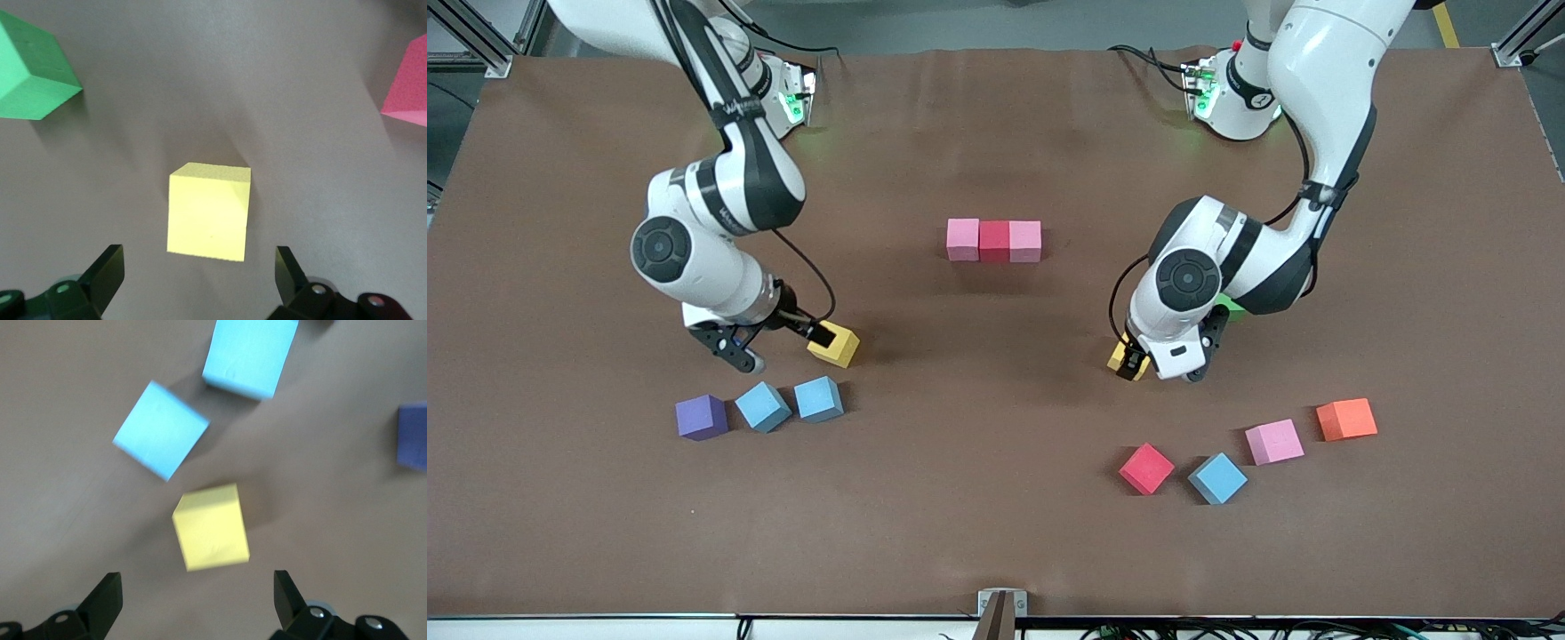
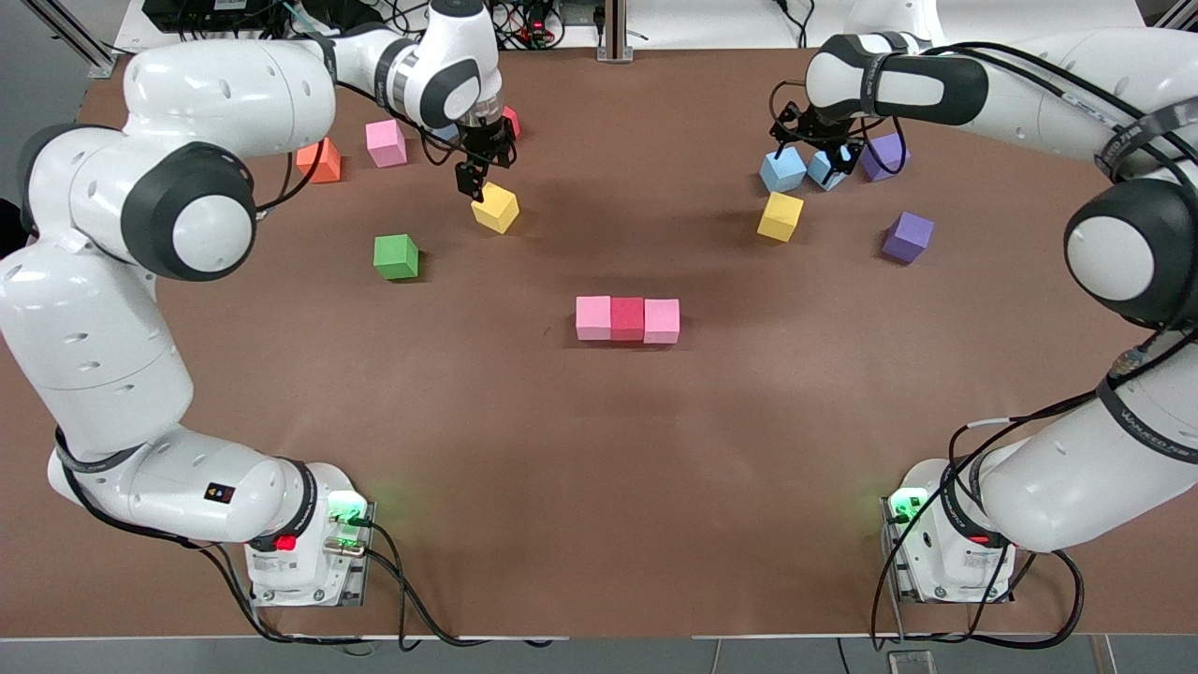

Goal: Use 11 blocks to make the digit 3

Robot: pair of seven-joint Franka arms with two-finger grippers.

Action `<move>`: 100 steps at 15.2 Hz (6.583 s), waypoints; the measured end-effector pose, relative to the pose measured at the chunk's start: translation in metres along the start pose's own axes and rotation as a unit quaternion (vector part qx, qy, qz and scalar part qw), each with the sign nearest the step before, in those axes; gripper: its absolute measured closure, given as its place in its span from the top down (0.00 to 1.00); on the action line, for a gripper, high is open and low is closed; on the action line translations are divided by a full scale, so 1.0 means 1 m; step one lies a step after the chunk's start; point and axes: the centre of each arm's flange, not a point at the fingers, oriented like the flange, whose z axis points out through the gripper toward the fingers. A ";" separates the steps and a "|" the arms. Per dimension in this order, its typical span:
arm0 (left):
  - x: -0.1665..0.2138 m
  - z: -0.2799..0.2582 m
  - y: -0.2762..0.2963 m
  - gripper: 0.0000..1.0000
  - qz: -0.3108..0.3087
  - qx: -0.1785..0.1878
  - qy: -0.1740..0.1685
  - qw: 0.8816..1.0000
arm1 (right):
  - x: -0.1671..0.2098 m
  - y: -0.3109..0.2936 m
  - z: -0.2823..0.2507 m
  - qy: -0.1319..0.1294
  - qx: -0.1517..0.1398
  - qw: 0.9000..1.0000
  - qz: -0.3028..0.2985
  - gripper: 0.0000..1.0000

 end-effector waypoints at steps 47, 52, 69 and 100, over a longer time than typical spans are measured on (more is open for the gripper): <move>0.128 -0.110 0.036 0.56 0.105 -0.053 -0.027 0.993 | -0.158 -0.145 0.106 0.004 -0.002 0.954 -0.300 0.58; 0.125 -0.110 0.036 0.56 0.117 -0.053 -0.027 0.991 | -0.184 -0.151 0.118 -0.003 -0.013 0.956 -0.294 0.58; 0.039 -0.066 0.044 0.56 0.209 -0.010 -0.053 0.976 | -0.227 -0.152 0.143 -0.028 -0.052 0.952 -0.300 0.58; 0.089 -0.144 0.022 0.56 0.167 -0.041 -0.075 0.982 | -0.241 -0.154 0.146 -0.026 -0.059 0.948 -0.310 0.58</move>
